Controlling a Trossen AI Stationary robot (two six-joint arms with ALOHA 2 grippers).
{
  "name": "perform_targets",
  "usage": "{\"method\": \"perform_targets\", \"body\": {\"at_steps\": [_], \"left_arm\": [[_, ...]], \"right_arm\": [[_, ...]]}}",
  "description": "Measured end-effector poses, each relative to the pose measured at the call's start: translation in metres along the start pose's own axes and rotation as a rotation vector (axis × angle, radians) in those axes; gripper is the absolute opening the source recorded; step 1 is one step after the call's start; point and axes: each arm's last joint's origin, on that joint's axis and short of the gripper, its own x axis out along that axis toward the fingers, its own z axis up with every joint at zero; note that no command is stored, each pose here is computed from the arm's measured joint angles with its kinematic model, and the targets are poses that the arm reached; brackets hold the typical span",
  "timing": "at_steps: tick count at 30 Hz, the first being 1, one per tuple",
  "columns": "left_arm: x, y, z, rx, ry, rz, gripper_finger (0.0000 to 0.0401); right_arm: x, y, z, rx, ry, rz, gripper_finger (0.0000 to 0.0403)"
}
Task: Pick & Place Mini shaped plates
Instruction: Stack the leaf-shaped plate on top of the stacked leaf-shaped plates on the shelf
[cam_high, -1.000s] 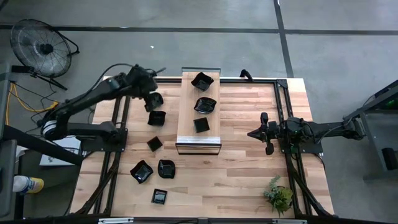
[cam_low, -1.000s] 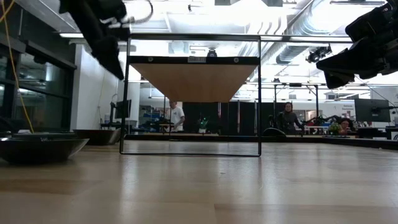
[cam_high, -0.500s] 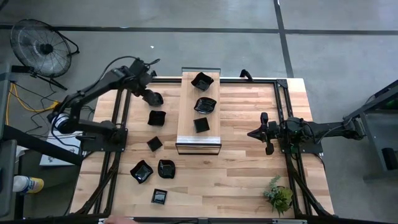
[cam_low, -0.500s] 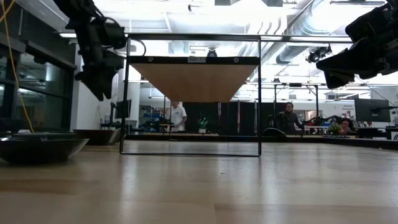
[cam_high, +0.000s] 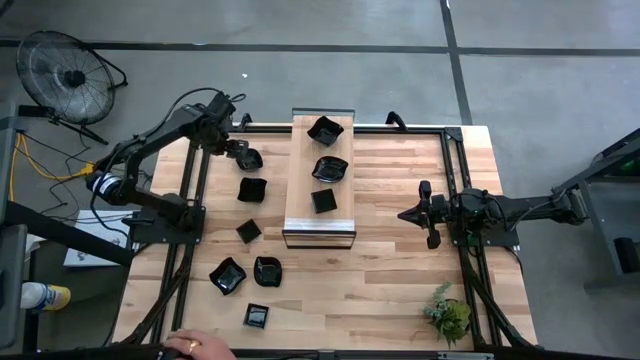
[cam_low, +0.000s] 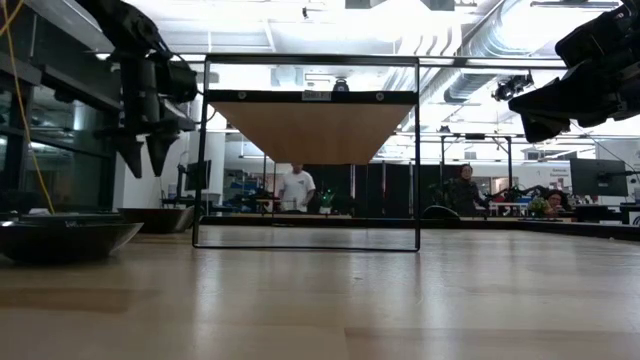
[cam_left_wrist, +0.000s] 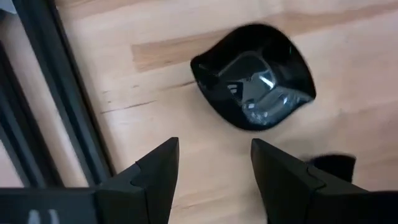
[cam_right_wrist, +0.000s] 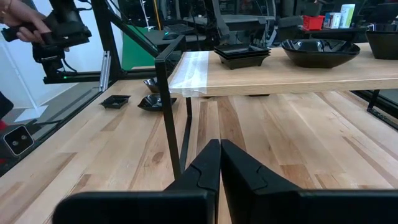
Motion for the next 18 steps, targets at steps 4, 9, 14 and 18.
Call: {"method": "perform_targets", "body": {"at_steps": [4, 9, 14, 18], "left_arm": [[0.011, -0.003, 0.006, -0.079, 0.006, -0.012, 0.0197], [0.032, -0.005, 0.007, -0.210, -0.015, -0.106, 0.0197], [0.042, -0.004, 0.003, -0.330, -0.023, -0.108, 0.0197], [0.050, 0.000, -0.005, -0.423, -0.004, -0.065, 0.0197]], "right_arm": [[0.000, 0.000, 0.000, 0.000, 0.000, 0.000, 0.0008], [0.000, 0.000, 0.000, 0.000, 0.000, 0.000, 0.0009], [0.000, 0.000, 0.000, 0.000, 0.000, 0.000, 0.0005], [0.000, 0.000, 0.000, 0.000, 0.000, 0.000, 0.0006]]}}
